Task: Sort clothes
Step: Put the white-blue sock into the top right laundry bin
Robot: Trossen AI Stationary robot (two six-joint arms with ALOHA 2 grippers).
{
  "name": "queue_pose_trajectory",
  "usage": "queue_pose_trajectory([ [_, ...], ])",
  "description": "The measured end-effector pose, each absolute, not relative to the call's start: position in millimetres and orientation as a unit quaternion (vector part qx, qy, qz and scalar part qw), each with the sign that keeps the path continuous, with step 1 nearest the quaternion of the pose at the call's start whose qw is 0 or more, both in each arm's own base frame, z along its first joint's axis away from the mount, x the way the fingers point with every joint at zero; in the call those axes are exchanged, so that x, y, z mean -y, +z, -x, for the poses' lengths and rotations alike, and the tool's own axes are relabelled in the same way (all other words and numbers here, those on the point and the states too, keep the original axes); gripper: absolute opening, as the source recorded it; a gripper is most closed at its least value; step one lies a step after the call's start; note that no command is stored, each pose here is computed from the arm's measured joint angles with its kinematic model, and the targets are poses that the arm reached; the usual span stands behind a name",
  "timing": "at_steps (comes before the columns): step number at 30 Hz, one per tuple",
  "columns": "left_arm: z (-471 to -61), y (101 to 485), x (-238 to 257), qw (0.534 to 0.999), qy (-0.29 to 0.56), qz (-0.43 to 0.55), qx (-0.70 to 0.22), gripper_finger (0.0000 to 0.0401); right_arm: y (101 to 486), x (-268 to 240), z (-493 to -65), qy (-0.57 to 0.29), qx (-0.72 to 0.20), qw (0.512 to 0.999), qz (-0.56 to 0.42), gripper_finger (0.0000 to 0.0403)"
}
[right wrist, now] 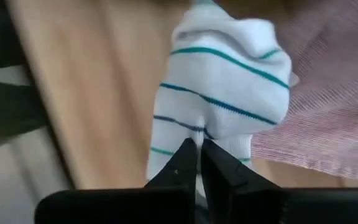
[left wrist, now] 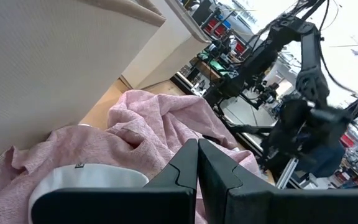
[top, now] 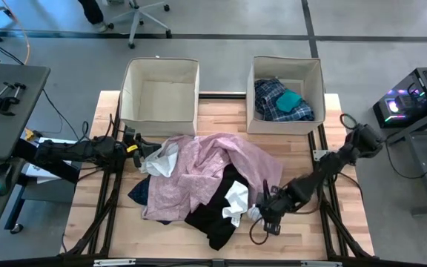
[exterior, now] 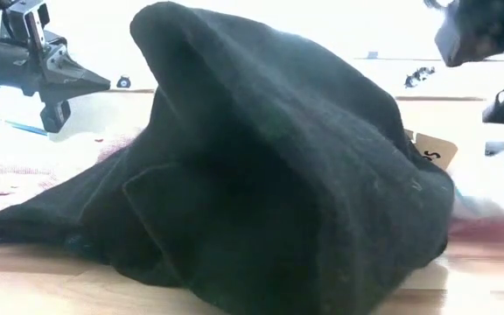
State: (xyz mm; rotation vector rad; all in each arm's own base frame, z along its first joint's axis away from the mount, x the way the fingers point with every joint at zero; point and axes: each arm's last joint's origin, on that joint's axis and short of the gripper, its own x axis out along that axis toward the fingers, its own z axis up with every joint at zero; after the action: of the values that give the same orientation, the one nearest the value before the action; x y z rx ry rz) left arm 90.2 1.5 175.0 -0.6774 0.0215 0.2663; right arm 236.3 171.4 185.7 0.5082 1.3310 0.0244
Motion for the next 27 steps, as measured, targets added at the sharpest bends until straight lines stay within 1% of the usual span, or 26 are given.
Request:
queue_pose_trajectory([
  [4,-90.1,174.7,-1.5,0.934,0.131,0.331,-0.012,0.0,221.8,-164.3,-233.7,0.06,-0.58,0.763,-0.281,0.0005],
  [7,-90.1,174.7,-1.5,0.935,0.131,0.331,-0.012,0.0,248.8,-153.5,-228.2,0.082,-0.545,0.776,-0.306,0.0002],
  [10,-90.1,174.7,-1.4,0.934,0.131,0.331,-0.012,0.0,273.0,-137.9,-221.4,0.085,-0.499,0.797,-0.329,0.0003],
  [12,-90.1,174.7,-1.5,0.934,0.131,0.331,-0.012,0.0,286.1,-125.7,-216.9,0.061,-0.454,0.824,-0.332,0.0002],
  [14,-90.2,174.6,-1.4,0.935,0.131,0.331,-0.012,0.0,299.3,-111.9,-211.7,0.015,-0.39,0.864,-0.317,0.0001],
  [16,-90.1,174.6,-1.4,0.935,0.131,0.331,-0.012,0.0,311.8,-96.9,-206.0,-0.049,-0.317,0.902,-0.288,0.0001],
  [19,-90.1,174.7,-1.5,0.934,0.131,0.331,-0.012,0.0,328.4,-72.7,-196.2,-0.156,-0.218,0.936,-0.229,0.0001],
  [21,-90.1,174.7,-1.5,0.934,0.131,0.331,-0.012,0.0,337.7,-54.7,-188.6,-0.228,-0.171,0.94,-0.189,0.0001],
  [23,-90.1,174.7,-1.4,0.934,0.131,0.331,-0.012,0.0,343.6,-35.2,-181.1,-0.297,-0.142,0.93,-0.166,0.0001],
  [25,-90.2,174.6,-1.4,0.934,0.131,0.331,-0.012,0.0,346.6,-14.4,-173.4,-0.355,-0.13,0.911,-0.166,0.0001],
  [27,-90.1,174.7,-1.4,0.935,0.131,0.331,-0.012,0.0,347.2,8.7,-164.2,-0.41,-0.125,0.884,-0.185,0.0001],
])
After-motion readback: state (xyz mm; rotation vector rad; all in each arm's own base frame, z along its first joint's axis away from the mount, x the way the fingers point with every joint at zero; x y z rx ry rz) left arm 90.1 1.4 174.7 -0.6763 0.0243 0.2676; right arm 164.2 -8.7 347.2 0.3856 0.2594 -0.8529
